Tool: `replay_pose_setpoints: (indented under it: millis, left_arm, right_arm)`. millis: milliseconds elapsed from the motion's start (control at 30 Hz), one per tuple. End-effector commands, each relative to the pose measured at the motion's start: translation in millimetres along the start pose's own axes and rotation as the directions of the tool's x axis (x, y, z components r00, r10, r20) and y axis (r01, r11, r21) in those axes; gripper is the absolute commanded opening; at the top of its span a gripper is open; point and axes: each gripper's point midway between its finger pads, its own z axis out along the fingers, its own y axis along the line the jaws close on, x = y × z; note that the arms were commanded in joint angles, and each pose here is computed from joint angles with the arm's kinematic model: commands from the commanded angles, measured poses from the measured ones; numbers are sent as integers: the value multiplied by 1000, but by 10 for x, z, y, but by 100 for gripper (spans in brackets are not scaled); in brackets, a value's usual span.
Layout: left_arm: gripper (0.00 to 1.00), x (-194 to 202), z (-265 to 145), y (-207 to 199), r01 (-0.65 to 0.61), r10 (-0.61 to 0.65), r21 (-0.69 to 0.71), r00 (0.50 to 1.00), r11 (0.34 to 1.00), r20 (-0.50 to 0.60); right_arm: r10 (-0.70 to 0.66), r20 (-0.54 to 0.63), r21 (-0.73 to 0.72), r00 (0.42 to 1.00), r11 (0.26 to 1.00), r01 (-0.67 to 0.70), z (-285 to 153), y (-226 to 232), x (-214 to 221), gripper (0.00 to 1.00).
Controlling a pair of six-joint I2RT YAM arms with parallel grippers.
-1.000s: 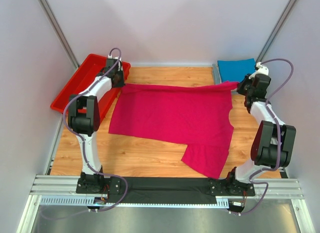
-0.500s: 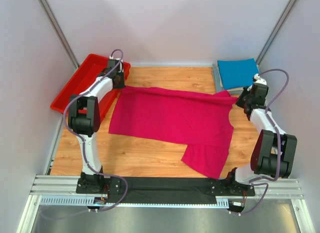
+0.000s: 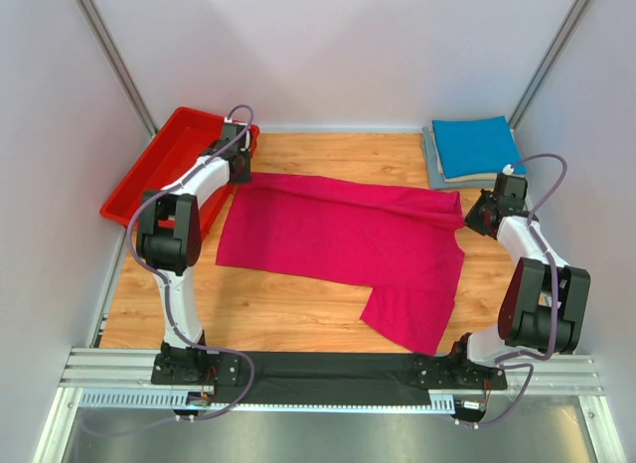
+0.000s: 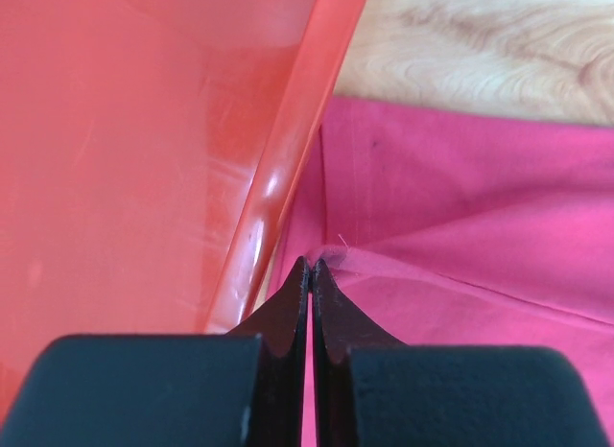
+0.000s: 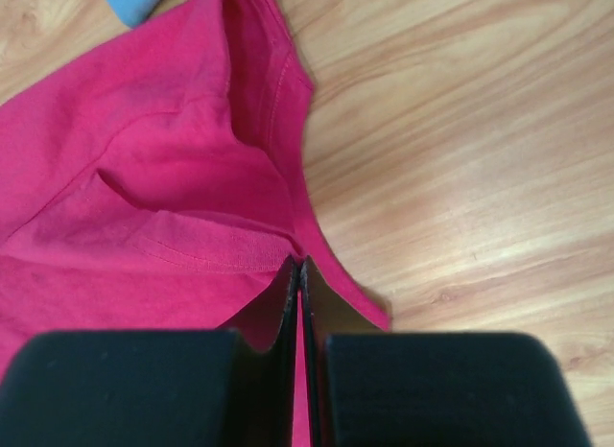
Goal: Fold and stack the t-shirts
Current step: Fold the tshirt
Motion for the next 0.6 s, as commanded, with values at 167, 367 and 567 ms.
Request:
replay_pose_setpoints:
  millis: [167, 367, 567]
  left_arm:
    - [0, -131, -268, 154, -23, 26, -58, 998, 998, 49]
    - [0, -71, -252, 193, -33, 35, -78, 999, 996, 33]
    - [6, -20, -282, 181, -20, 22, -77, 999, 997, 23]
  right_arm:
    - [52, -39, 40, 998, 998, -50, -97, -76, 130, 0]
    - [55, -59, 59, 997, 997, -52, -118, -137, 254, 0]
    - [78, -83, 63, 994, 995, -73, -160, -136, 318, 0]
